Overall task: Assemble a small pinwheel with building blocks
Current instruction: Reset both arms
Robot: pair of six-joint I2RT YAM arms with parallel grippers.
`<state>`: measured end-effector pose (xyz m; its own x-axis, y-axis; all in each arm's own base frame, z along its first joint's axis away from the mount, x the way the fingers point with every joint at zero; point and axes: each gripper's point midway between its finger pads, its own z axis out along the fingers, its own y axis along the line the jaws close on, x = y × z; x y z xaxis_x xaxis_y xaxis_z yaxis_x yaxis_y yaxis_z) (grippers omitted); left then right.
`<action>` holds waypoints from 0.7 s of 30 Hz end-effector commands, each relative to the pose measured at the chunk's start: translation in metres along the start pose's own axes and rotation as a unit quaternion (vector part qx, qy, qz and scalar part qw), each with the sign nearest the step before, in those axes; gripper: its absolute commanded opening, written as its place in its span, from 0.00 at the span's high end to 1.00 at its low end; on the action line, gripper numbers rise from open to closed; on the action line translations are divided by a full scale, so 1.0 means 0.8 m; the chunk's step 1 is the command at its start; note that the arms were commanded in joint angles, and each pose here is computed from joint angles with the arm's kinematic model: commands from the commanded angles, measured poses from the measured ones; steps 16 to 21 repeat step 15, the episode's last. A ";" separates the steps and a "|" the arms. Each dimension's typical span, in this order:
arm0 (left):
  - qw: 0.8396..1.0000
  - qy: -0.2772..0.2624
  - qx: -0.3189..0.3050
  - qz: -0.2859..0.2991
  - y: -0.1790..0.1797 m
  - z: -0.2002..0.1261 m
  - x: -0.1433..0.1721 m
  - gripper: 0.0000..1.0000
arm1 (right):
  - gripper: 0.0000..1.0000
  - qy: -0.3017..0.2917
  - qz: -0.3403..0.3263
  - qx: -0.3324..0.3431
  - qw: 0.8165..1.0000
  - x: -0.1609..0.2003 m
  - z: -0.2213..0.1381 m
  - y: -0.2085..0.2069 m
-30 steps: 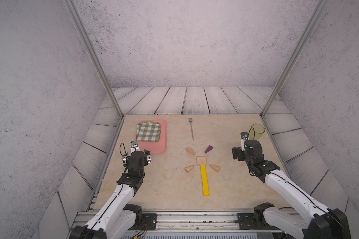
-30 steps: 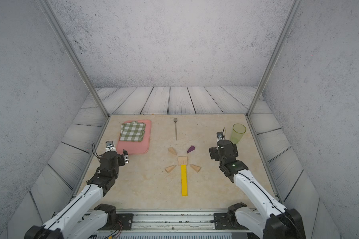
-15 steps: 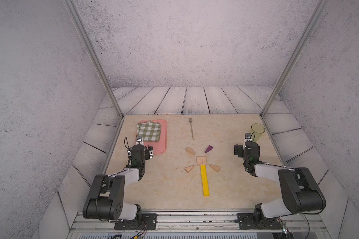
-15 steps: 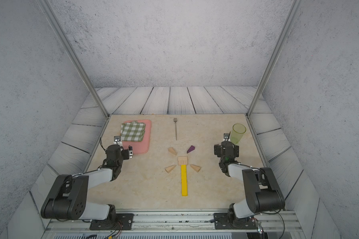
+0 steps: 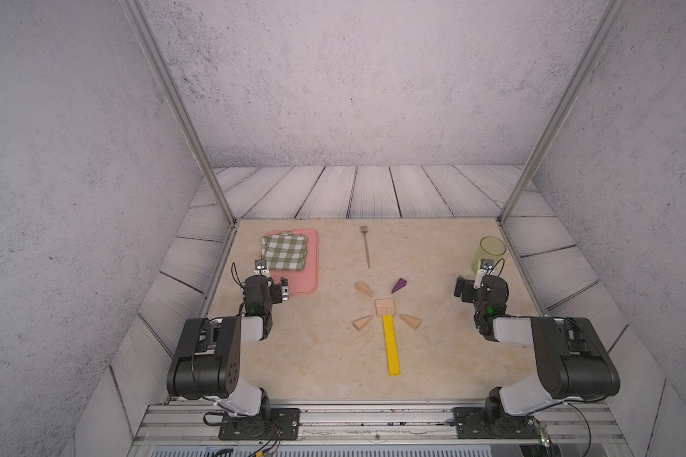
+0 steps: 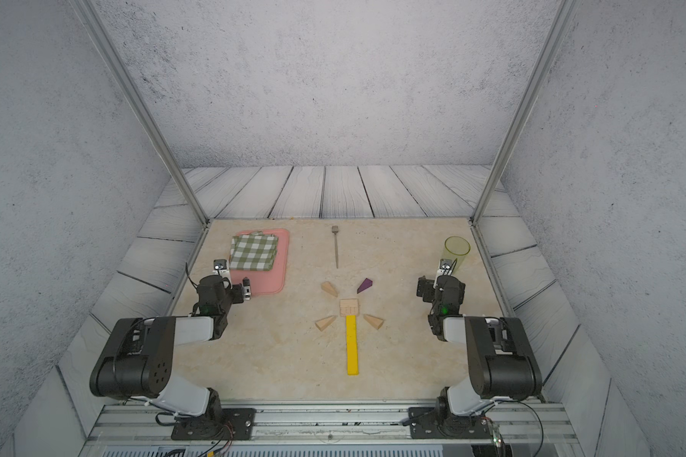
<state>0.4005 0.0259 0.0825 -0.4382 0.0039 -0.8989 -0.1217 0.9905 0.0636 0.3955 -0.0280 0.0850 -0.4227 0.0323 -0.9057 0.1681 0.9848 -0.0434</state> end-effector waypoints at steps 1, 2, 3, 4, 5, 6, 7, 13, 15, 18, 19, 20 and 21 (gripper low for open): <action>1.000 -0.020 0.005 -0.004 -0.002 -0.003 -0.016 0.02 | 0.01 -0.007 0.007 -0.008 1.000 -0.005 0.002 0.004; 1.000 -0.021 0.004 -0.004 -0.002 -0.003 -0.017 0.02 | 0.01 -0.007 0.006 -0.008 1.000 -0.004 0.002 0.005; 1.000 -0.021 0.005 -0.004 -0.002 -0.003 -0.016 0.02 | 0.01 -0.007 0.007 -0.007 1.000 -0.004 0.002 0.004; 1.000 -0.020 0.005 -0.004 -0.002 -0.003 -0.016 0.02 | 0.01 -0.006 0.007 -0.008 1.000 -0.004 0.002 0.004; 1.000 -0.021 0.004 -0.004 -0.001 -0.003 -0.016 0.02 | 0.01 -0.007 0.007 -0.008 1.000 -0.004 0.002 0.004; 1.000 -0.021 0.005 -0.004 -0.002 -0.003 -0.017 0.02 | 0.01 -0.007 0.007 -0.008 1.000 -0.004 0.002 0.004; 1.000 -0.021 0.005 -0.004 -0.002 -0.003 -0.017 0.02 | 0.01 -0.007 0.006 -0.008 1.000 -0.004 0.002 0.004; 1.000 -0.013 0.004 -0.004 -0.002 0.001 -0.015 0.02 | 0.01 -0.005 0.007 -0.008 1.000 -0.003 0.002 0.004; 1.000 -0.019 0.007 -0.003 -0.003 -0.002 -0.017 0.02 | 0.01 -0.008 0.007 -0.008 1.000 -0.005 0.001 0.004; 1.000 -0.019 0.007 -0.003 -0.003 -0.002 -0.017 0.02 | 0.01 -0.008 0.007 -0.008 1.000 -0.005 0.001 0.004; 1.000 -0.019 0.007 -0.003 -0.003 -0.002 -0.017 0.02 | 0.01 -0.008 0.007 -0.008 1.000 -0.005 0.001 0.004; 1.000 -0.019 0.007 -0.003 -0.003 -0.002 -0.017 0.02 | 0.01 -0.008 0.007 -0.008 1.000 -0.005 0.001 0.004; 1.000 -0.019 0.007 -0.003 -0.003 -0.002 -0.017 0.02 | 0.01 -0.008 0.007 -0.008 1.000 -0.005 0.001 0.004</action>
